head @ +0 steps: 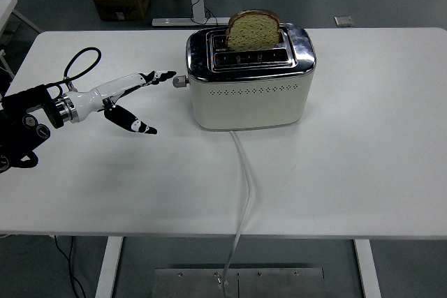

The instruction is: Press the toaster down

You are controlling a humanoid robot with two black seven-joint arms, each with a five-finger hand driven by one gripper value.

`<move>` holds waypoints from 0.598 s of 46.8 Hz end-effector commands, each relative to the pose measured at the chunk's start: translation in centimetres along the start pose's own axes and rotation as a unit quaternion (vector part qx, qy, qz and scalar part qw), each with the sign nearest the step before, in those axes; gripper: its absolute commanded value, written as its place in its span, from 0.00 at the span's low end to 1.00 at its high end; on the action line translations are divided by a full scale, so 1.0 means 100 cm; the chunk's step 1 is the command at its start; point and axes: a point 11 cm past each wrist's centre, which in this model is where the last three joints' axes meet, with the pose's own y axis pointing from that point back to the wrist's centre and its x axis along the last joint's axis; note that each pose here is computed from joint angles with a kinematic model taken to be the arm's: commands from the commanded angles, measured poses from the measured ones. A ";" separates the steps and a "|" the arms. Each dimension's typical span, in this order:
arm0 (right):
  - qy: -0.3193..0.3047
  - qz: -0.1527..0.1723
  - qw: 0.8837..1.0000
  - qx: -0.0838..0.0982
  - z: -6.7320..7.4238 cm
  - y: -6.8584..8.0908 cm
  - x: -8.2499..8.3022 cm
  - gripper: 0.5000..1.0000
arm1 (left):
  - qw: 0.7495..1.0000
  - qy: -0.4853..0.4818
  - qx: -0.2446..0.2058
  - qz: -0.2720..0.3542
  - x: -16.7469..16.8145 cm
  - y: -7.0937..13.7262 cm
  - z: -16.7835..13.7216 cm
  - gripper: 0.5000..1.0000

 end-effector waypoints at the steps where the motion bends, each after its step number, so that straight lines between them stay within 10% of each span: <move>1: 0.000 0.000 1.000 0.000 0.000 0.000 0.000 1.00 | 1.000 0.001 -0.002 -0.002 -0.002 -0.002 0.001 1.00; 28: 0.000 0.000 1.000 0.000 0.000 0.000 0.000 1.00 | 1.000 -0.003 0.002 -0.023 -0.018 -0.006 -0.002 1.00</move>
